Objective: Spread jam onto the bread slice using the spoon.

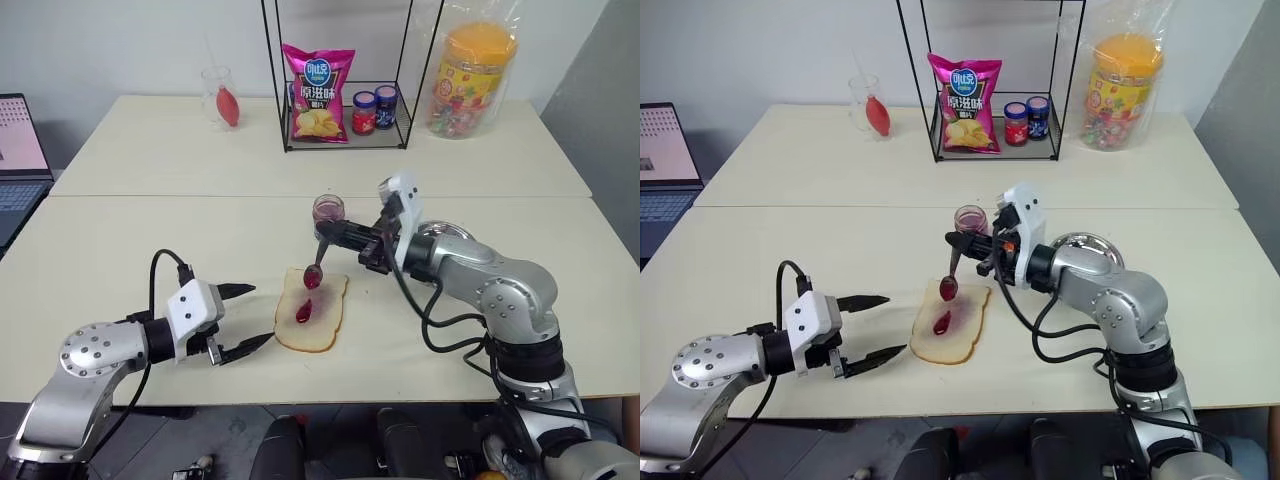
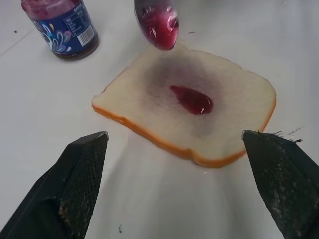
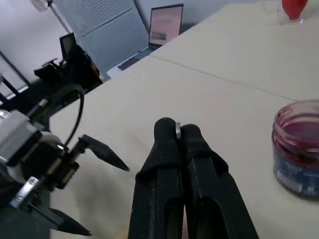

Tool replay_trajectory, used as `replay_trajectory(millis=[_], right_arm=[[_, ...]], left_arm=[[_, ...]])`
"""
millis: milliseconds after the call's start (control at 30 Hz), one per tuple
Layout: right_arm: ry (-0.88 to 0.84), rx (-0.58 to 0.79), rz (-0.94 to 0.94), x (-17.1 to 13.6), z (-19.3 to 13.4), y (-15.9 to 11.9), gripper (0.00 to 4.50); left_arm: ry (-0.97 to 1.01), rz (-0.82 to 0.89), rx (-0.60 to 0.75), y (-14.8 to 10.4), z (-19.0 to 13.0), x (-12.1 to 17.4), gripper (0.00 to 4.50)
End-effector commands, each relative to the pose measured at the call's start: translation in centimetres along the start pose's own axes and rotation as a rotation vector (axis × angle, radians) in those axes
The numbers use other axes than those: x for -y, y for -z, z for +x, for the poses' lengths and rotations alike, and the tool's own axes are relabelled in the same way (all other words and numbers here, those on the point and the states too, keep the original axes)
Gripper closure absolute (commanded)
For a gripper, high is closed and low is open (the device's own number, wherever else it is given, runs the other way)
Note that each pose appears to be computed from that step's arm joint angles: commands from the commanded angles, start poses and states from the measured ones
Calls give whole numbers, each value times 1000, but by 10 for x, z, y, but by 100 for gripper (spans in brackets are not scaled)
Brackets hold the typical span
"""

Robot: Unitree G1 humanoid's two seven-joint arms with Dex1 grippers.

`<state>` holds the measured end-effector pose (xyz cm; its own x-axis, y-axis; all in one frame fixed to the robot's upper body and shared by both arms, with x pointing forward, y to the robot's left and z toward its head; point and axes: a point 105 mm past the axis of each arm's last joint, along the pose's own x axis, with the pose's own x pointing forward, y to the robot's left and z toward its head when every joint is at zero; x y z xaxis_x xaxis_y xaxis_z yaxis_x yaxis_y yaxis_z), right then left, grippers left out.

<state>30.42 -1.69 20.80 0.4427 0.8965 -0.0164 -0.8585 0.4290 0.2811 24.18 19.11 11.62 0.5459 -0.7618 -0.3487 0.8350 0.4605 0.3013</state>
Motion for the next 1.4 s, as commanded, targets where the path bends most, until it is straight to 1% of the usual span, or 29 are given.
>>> replay_trajectory(millis=[33,133,267,633,733,867,967,1067,1300,1400], right_arm=[[-7,32,135,-1,-2,5,445],[-8,33,241,1,2,18,445],[28,20,329,12,5,35,445],[68,-36,400,29,5,63,445],[98,-19,467,38,9,69,445],[143,-9,503,49,11,75,445],[197,15,527,62,10,76,445],[229,62,565,71,8,70,445],[263,152,646,81,4,55,445],[269,158,638,81,1,50,445]], left_arm=[[2,23,24,-7,-7,1,0],[1,7,10,-2,-12,1,0],[-1,7,1,-1,-14,0,0],[10,24,16,-7,-11,-1,0],[15,28,20,-9,-9,-1,0],[17,35,26,-11,-7,-2,0],[15,39,30,-12,-6,-3,0],[14,43,33,-13,-5,-4,0],[17,50,41,-15,-1,-5,0],[17,53,42,-15,0,-6,0]])
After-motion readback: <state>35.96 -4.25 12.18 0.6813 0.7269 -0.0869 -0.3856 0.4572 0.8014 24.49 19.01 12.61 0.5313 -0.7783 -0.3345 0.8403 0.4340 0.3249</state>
